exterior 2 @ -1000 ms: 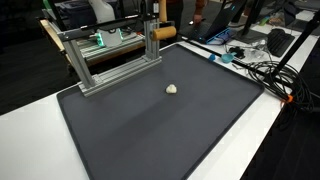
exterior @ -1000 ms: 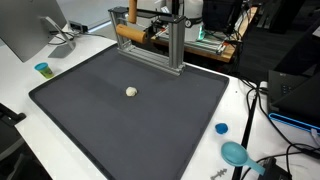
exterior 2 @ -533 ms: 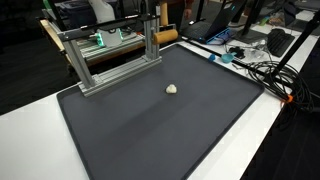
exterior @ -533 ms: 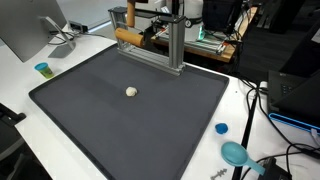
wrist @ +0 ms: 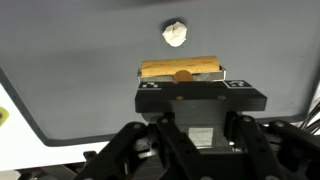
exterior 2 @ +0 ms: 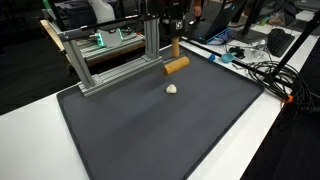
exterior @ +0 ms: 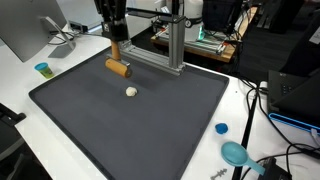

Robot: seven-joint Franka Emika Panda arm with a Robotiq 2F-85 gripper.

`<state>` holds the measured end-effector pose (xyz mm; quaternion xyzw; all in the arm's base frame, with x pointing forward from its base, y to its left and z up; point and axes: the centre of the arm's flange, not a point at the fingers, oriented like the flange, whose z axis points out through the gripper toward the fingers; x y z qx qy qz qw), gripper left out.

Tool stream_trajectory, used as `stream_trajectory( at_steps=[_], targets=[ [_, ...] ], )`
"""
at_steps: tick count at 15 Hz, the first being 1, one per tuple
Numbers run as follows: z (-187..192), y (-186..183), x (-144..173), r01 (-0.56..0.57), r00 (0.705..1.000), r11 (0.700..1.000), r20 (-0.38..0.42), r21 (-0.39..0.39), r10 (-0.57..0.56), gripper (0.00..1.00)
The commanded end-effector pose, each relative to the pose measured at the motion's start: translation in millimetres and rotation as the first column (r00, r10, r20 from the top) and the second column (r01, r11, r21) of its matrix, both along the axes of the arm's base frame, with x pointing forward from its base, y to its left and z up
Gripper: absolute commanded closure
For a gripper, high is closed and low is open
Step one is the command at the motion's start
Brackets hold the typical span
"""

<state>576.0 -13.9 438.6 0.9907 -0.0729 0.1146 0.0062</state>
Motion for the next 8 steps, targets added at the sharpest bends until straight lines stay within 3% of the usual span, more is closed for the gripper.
stream_trajectory(
  at_steps=[1, 3, 4, 8],
  targets=[
    [-26.7, -4.8, 44.8, 0.063, 0.996, 0.998, -0.068, 0.004, -0.063, 0.78],
    [-45.8, -13.0, 50.2, 0.089, 0.99, 0.996, -0.107, 0.008, -0.087, 0.78],
    [-48.6, -8.0, 30.9, 0.057, 0.995, 0.998, -0.083, 0.006, -0.056, 0.53],
    [-62.3, -14.6, 41.4, 0.073, 0.992, 0.997, -0.105, 0.004, -0.072, 0.53]
  ],
)
